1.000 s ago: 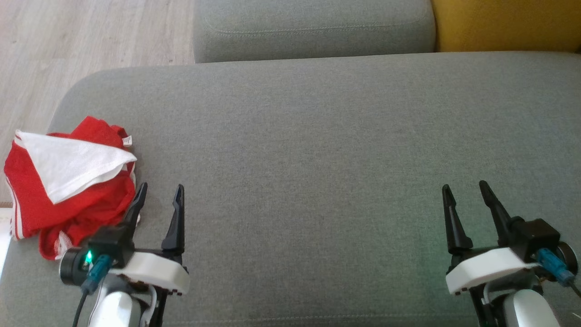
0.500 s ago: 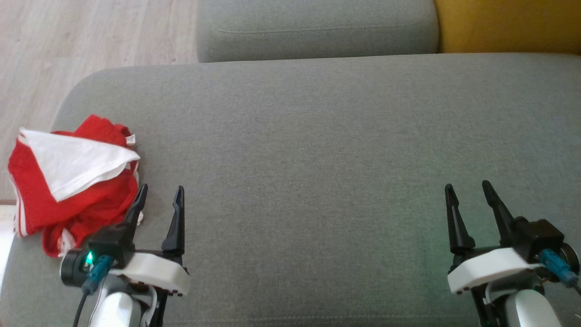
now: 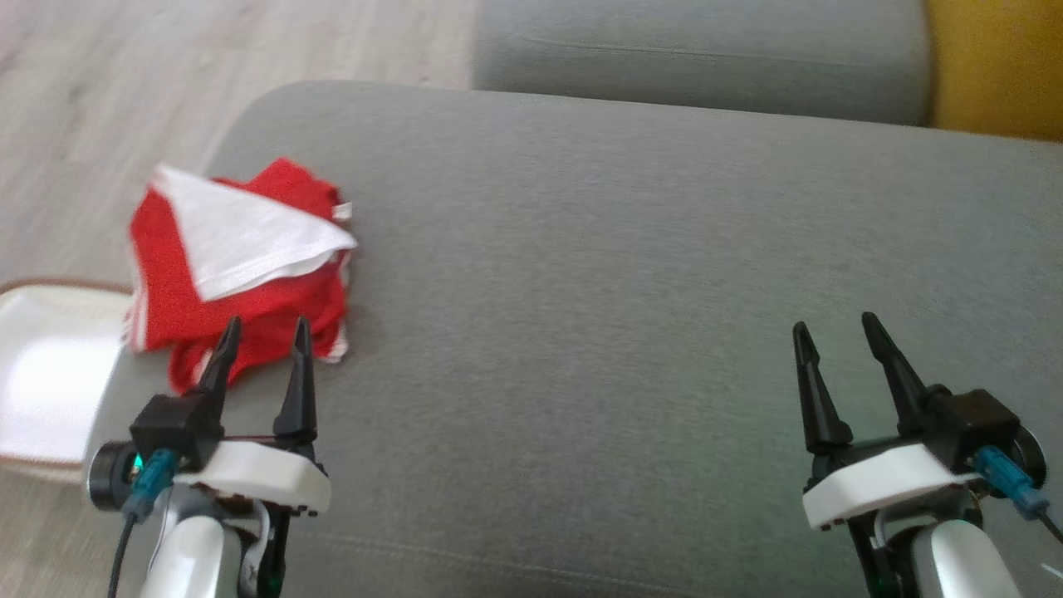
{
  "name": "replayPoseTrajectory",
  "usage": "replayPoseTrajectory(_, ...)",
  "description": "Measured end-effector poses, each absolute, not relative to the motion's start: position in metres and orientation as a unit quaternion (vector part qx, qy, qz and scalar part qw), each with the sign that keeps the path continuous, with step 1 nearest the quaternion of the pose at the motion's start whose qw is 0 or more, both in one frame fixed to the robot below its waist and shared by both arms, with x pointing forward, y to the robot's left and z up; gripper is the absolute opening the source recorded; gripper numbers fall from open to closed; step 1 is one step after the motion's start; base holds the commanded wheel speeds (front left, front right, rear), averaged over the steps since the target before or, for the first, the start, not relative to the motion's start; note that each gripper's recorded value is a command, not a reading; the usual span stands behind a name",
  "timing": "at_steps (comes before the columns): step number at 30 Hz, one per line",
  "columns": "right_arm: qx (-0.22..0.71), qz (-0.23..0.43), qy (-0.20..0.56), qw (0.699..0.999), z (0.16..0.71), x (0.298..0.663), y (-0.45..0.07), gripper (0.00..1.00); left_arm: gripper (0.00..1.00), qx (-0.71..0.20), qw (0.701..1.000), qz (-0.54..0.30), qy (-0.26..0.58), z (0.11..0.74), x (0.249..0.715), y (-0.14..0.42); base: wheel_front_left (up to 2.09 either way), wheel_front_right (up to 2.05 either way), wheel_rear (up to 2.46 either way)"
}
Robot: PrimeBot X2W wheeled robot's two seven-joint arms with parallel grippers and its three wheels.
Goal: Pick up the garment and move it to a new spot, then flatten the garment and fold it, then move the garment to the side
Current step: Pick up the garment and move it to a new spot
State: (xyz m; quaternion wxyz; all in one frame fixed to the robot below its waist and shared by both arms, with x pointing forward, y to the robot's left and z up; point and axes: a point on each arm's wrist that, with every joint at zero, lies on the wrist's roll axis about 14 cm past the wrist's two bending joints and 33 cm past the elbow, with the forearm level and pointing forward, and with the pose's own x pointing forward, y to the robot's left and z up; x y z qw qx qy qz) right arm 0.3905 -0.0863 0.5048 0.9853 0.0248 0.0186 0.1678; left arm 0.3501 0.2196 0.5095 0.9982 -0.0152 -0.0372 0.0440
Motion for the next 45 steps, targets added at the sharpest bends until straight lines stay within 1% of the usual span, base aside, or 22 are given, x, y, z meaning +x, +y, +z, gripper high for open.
replayPoseTrajectory(5, 0.027, 0.214, 0.016, 0.976, 0.51, 0.395, -0.053, 1.0, 1.0, -0.013, 0.995, 0.091, -0.038, 0.51, 0.333, 0.248, 0.0, 0.0, 0.0)
replayPoseTrajectory(10, 0.028, 0.242, 0.013, 0.97, 0.513, 0.397, -0.033, 1.0, 1.0, -0.015, 0.992, 0.123, -0.038, 0.51, 0.318, 0.267, 0.0, 0.0, 0.0)
replayPoseTrajectory(15, 0.028, 0.253, 0.017, 0.967, 0.511, 0.399, -0.025, 1.0, 1.0, -0.016, 0.99, 0.134, -0.036, 0.508, 0.314, 0.272, 0.0, 0.0, 0.0)
replayPoseTrajectory(23, 0.031, 0.251, 0.031, 0.967, 0.503, 0.403, -0.026, 1.0, 1.0, -0.018, 0.99, 0.136, -0.023, 0.501, 0.318, 0.272, 0.0, 0.0, 0.0)
replayPoseTrajectory(27, 0.033, 0.251, 0.044, 0.967, 0.497, 0.41, -0.025, 1.0, 1.0, -0.025, 0.99, 0.14, -0.008, 0.495, 0.338, 0.278, 0.0, 0.0, 0.0)
replayPoseTrajectory(32, 0.028, 0.25, 0.045, 0.967, 0.494, 0.433, -0.022, 1.0, 1.0, -0.024, 0.991, 0.13, 0.019, 0.496, 0.386, 0.296, 0.0, 0.0, 0.0)
replayPoseTrajectory(37, 0.027, 0.248, 0.065, 0.966, 0.475, 0.453, -0.022, 1.0, 1.0, -0.03, 0.985, 0.137, 0.099, 0.465, 0.42, 0.32, 0.0, 0.0, 0.0)
replayPoseTrajectory(40, 0.024, 0.247, 0.085, 0.965, 0.457, 0.459, -0.025, 1.0, 1.0, -0.039, 0.976, 0.143, 0.157, 0.439, 0.43, 0.331, 0.0, 0.0, 0.0)
replayPoseTrajectory(45, 0.025, 0.246, 0.101, 0.964, 0.442, 0.466, -0.026, 1.0, 1.0, -0.072, 0.96, 0.148, 0.226, 0.41, 0.44, 0.335, 0.0, 0.0, 0.0)
